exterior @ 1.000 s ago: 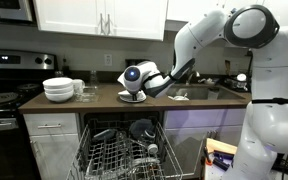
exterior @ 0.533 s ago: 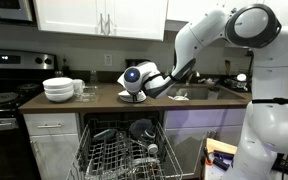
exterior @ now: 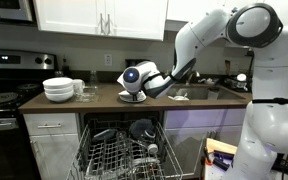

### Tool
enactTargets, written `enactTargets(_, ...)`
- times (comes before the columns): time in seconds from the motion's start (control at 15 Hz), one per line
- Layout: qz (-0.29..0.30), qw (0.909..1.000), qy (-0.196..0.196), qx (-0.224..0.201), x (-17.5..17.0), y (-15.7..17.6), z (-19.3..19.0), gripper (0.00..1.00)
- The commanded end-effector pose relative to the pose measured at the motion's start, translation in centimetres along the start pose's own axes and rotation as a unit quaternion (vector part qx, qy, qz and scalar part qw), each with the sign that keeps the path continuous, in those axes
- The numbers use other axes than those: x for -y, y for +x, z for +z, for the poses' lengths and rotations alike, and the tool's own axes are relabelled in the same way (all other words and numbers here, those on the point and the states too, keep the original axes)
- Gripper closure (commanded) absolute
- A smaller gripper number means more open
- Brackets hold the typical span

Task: Remove one plate from the pile on the right and put it in the dishwasher

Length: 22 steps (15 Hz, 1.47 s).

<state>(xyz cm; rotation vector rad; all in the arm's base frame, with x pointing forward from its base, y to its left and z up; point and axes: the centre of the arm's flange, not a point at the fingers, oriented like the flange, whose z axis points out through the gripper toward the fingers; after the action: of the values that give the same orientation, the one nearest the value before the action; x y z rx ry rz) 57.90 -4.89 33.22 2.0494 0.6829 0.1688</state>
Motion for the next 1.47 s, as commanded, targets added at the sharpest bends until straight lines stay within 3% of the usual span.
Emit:
enactTargets(0.0,0.011,0.9993,-0.036,0.010,0.0,-1.0,-1.7,0.97)
enactTargets(1.4,0.036,0.9927,-0.110,0.032,2.1,-0.6,-5.0,0.97)
